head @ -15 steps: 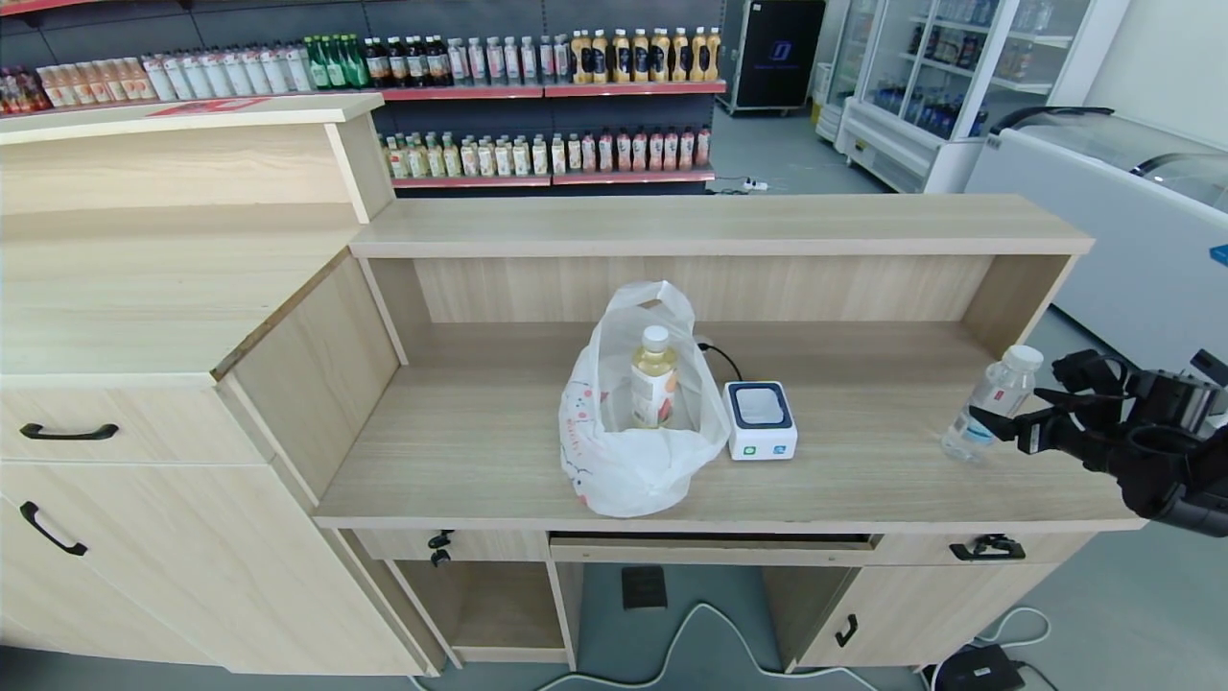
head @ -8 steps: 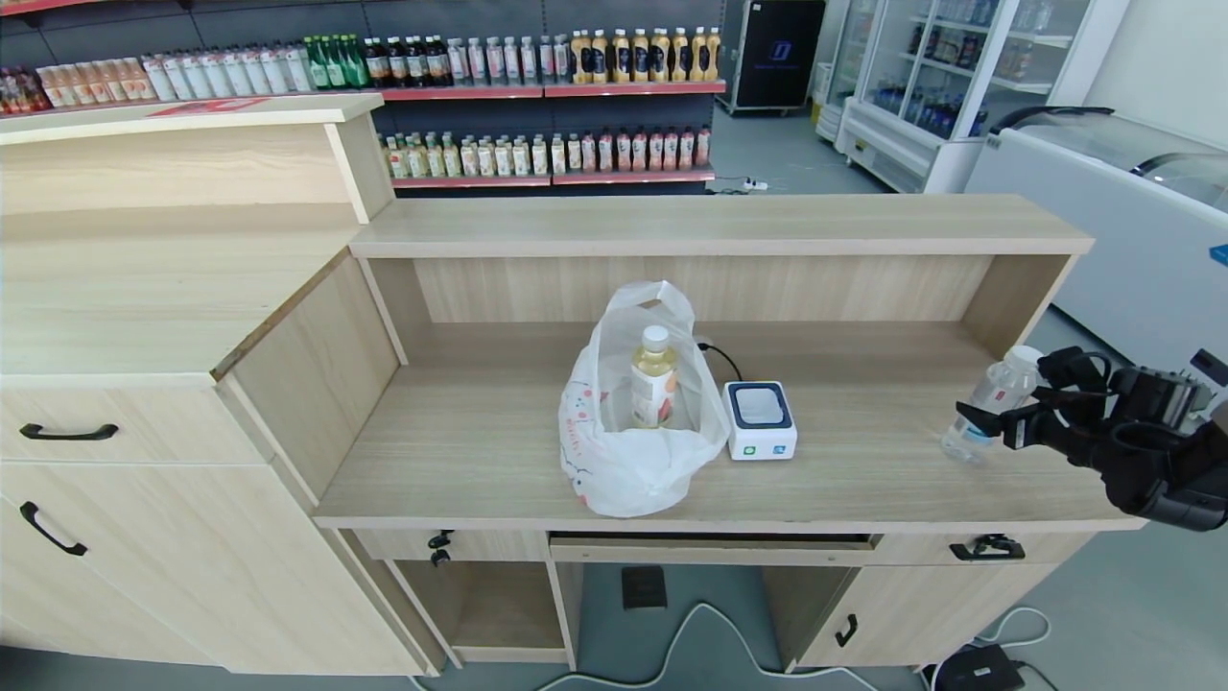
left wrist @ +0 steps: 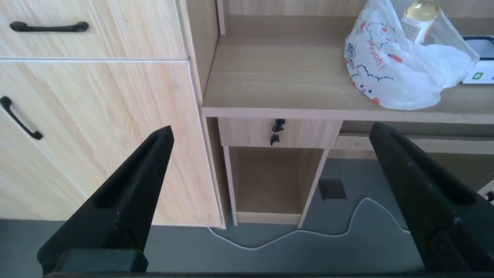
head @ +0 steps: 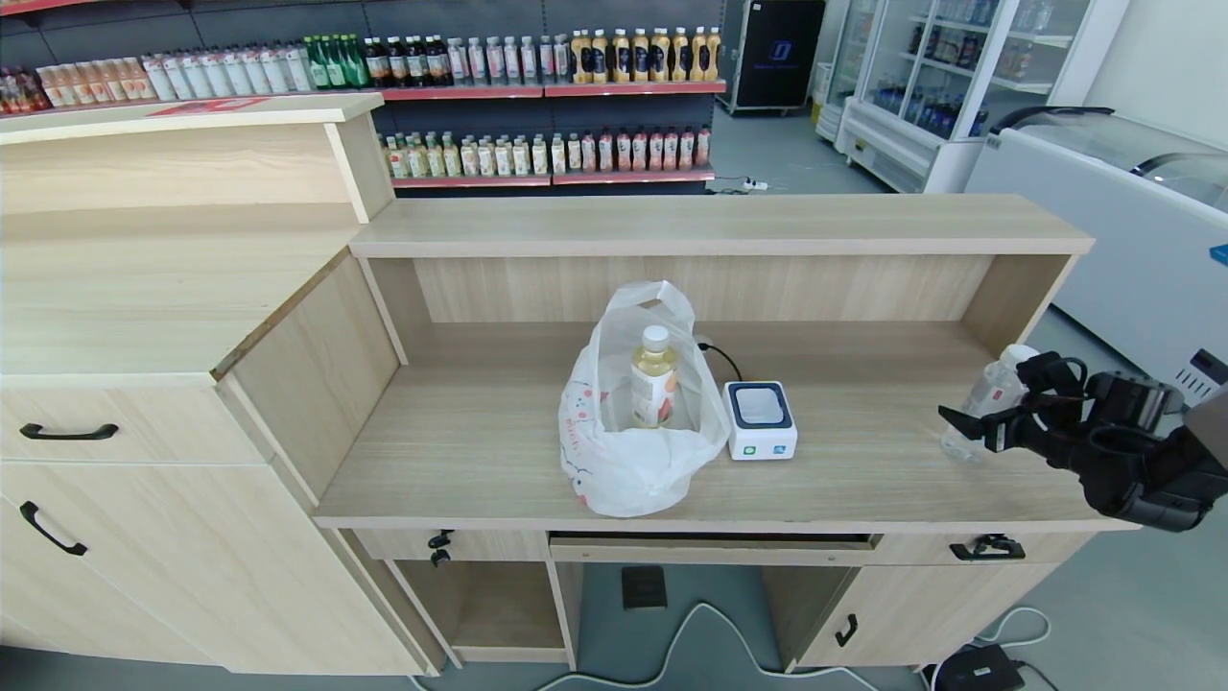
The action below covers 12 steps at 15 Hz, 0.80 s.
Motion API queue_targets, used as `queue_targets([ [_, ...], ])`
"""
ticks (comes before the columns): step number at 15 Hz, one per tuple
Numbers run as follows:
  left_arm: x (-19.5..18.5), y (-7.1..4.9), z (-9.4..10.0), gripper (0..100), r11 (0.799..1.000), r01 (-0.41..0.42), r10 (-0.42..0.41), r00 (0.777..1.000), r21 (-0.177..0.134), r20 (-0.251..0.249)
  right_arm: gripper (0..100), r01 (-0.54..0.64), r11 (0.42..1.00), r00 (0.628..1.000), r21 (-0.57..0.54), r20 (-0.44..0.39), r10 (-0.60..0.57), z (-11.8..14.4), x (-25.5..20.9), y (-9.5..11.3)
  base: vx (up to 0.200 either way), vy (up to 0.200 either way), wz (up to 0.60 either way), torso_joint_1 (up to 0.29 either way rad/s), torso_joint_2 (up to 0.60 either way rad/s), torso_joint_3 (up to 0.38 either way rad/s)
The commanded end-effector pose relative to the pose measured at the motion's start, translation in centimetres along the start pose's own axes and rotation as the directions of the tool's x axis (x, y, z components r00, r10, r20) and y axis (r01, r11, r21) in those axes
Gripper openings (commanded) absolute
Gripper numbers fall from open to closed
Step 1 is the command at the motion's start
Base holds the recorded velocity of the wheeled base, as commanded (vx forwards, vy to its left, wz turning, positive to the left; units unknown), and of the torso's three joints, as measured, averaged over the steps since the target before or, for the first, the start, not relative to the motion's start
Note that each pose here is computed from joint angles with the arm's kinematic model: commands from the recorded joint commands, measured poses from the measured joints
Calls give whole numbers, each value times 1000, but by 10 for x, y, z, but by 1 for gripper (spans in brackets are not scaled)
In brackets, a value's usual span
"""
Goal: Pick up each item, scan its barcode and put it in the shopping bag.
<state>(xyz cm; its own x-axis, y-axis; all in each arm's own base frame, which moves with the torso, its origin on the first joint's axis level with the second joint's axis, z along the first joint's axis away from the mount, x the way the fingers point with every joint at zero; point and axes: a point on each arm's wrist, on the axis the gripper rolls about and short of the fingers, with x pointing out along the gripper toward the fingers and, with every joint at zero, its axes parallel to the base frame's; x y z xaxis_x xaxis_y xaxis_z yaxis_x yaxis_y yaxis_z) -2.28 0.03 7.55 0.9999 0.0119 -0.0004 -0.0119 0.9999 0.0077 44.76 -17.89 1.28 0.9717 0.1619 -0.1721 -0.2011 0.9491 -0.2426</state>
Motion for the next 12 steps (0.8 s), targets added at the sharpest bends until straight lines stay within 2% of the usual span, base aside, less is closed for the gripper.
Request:
queue_targets([
  [1, 0, 0, 0, 100, 1000, -2, 2, 1000, 0, 0, 100, -9, 1000, 1000, 2, -4, 9, -4, 4, 3, 0, 0, 0, 0, 0, 0],
  [5, 0, 0, 0, 100, 1000, 0, 0, 1000, 0, 0, 100, -7, 1000, 1000, 10, 5, 7, -2, 6, 1, 0, 0, 0, 0, 0, 0],
  [6, 0, 0, 0, 100, 1000, 0, 0, 1000, 0, 0, 0, -6, 1000, 1000, 12, 9, 6, -1, 7, 1, 0, 0, 0, 0, 0, 0],
  [12, 0, 0, 0, 100, 1000, 0, 0, 1000, 0, 0, 0, 19, 1000, 999, 15, 26, -20, 6, 2, -10, 0, 0, 0, 0, 0, 0],
])
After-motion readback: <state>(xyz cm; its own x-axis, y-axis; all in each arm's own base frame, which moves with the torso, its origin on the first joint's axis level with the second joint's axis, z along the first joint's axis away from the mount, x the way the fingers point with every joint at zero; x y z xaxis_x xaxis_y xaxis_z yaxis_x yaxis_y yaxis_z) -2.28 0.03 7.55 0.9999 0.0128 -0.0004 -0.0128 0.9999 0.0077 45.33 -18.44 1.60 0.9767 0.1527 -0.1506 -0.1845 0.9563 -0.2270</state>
